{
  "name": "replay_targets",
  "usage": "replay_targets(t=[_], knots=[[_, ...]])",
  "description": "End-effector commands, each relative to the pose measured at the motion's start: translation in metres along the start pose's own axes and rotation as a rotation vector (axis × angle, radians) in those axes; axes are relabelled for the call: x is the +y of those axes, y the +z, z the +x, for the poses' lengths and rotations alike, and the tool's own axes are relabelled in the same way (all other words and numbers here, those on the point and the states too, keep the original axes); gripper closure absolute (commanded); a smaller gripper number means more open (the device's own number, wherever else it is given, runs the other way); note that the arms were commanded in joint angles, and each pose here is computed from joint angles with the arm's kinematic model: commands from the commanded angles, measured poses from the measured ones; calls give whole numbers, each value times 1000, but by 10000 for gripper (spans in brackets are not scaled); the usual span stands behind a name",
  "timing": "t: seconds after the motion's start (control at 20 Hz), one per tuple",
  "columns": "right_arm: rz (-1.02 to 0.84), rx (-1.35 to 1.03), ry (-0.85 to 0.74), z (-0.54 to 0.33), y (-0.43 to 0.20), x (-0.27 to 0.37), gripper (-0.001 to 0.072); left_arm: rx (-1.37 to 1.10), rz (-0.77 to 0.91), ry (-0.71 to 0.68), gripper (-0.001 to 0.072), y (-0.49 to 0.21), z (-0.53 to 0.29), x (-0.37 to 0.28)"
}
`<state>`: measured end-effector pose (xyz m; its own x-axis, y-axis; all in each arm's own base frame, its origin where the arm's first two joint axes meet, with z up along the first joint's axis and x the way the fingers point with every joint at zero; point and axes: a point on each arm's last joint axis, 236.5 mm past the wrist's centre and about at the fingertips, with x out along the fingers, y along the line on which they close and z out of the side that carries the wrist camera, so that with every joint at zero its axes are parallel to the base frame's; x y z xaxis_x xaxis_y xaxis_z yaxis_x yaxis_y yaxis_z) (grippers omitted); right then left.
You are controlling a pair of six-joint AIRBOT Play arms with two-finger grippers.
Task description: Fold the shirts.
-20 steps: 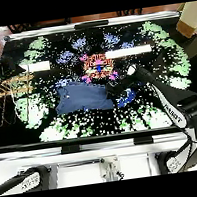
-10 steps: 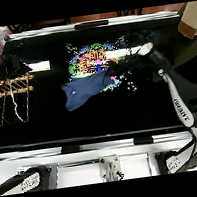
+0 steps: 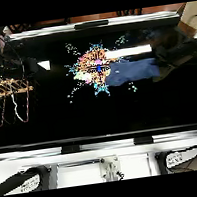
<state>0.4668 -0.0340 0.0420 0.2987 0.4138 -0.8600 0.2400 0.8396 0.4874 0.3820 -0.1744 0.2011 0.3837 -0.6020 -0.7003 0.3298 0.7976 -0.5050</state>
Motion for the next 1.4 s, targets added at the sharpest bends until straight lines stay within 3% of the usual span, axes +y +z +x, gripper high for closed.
replay_targets(t=[0.0, 0.2, 0.35, 0.5, 0.75, 1.05, 1.1, 1.15, 1.2, 1.25, 1.35], knots=[[163, 44, -223, -52, -22, -110, 650, -10, 32, -22, 678, 1, 8, -17], [339, 25, -277, -89, -38, -177, 650, -30, 37, -25, 678, 6, 9, -20], [465, 100, -416, -118, -79, -230, 650, -29, 39, -27, 678, 5, 9, -21], [594, 143, -441, -127, -129, -252, 650, -28, 40, -28, 678, 5, 9, -21], [812, 146, -428, -93, -230, -243, 650, -29, 49, -28, 678, 5, 9, -21], [952, 76, -339, -30, -288, -207, 649, -31, 48, -28, 677, 6, 10, -21], [953, 60, -355, -29, -292, -210, 619, -31, 48, -28, 677, 6, 10, -21], [930, 51, -377, -32, -294, -213, 495, -31, 48, -28, 678, 6, 10, -21], [881, 45, -393, -38, -292, -215, 300, -31, 49, -28, 678, 6, 10, -21], [813, 47, -413, -48, -290, -216, 197, -30, 61, -27, 678, 6, 10, -21], [731, 30, -486, -84, -281, -220, 197, -26, 76, -24, 678, 6, 12, -19]])
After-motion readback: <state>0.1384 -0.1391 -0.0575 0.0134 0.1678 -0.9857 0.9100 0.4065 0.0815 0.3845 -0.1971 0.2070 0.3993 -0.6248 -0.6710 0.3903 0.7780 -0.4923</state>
